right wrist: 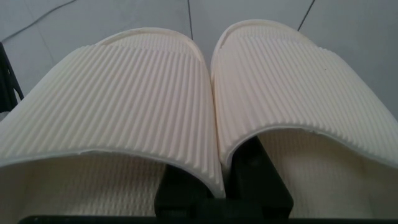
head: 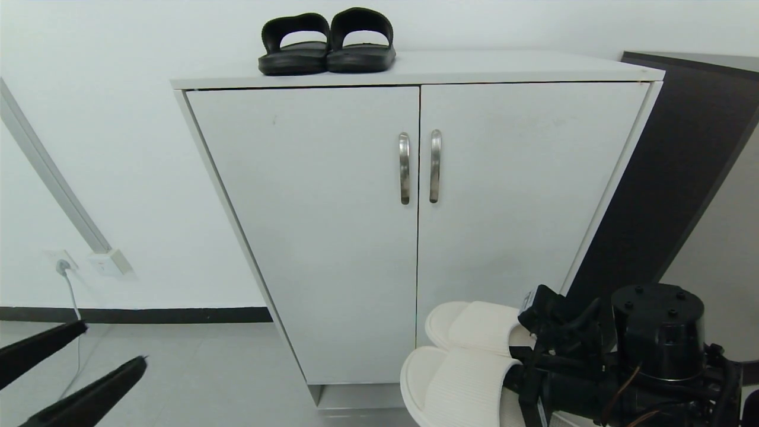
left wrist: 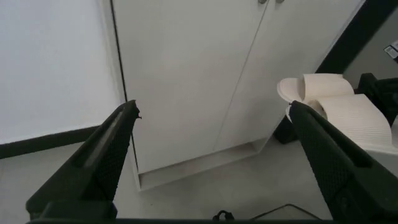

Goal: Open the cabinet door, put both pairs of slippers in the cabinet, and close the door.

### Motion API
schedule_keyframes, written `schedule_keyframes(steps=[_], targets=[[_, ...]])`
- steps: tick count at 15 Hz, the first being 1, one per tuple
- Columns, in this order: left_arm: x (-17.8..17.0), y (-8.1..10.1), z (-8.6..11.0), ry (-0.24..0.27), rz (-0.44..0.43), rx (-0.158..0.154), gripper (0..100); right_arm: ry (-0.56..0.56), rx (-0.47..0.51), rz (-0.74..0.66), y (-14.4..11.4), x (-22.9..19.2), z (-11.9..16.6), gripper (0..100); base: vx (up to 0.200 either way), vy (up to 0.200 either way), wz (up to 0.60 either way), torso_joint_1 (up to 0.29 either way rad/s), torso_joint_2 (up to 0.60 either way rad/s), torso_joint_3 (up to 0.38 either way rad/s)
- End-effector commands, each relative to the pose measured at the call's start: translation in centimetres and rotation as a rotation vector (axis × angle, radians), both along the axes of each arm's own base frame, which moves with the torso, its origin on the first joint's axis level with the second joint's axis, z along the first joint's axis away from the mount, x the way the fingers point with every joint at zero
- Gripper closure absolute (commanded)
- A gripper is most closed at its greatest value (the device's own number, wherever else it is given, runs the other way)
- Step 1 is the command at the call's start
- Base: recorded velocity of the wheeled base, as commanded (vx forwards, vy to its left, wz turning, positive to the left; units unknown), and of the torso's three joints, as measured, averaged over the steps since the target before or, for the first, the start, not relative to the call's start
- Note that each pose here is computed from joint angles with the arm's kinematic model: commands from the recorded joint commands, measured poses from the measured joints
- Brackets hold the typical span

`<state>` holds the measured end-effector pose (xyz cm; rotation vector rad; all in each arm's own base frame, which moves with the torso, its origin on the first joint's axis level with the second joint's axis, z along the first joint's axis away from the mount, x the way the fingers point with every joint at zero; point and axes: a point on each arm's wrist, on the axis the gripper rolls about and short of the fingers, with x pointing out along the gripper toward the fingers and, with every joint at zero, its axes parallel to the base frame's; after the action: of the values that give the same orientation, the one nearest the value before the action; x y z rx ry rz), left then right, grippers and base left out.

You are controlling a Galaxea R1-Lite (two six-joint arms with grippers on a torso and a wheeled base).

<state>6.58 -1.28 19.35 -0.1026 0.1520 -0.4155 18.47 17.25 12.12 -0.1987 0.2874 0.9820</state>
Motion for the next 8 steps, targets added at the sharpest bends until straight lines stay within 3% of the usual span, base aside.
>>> schedule_keyframes(steps=[1, 4, 6, 8], targets=[[5.6, -2.3, -0.1, 0.079, -0.17, 0.016, 0, 0.008, -0.006, 0.001, 0.1, 0.1, -0.2, 100, 0.0, 0.0, 0.0, 0.0, 0.0, 0.0], [7.6, -5.1, 0.7, 0.072, -0.313, 0.019, 0, 0.006, -0.003, 0.002, 0.1, 0.0, -0.2, 100, 0.0, 0.0, 0.0, 0.0, 0.0, 0.0], [9.2, -6.6, 1.4, 0.078, -0.356, 0.014, 0, 0.005, -0.002, 0.002, 0.1, 0.0, -0.1, 100, 0.0, 0.0, 0.0, 0.0, 0.0, 0.0], [10.9, -8.9, 2.5, 0.107, -0.413, -0.048, 0, 0.006, -0.005, 0.003, 0.1, 0.0, -0.2, 100, 0.0, 0.0, 0.0, 0.0, 0.0, 0.0]])
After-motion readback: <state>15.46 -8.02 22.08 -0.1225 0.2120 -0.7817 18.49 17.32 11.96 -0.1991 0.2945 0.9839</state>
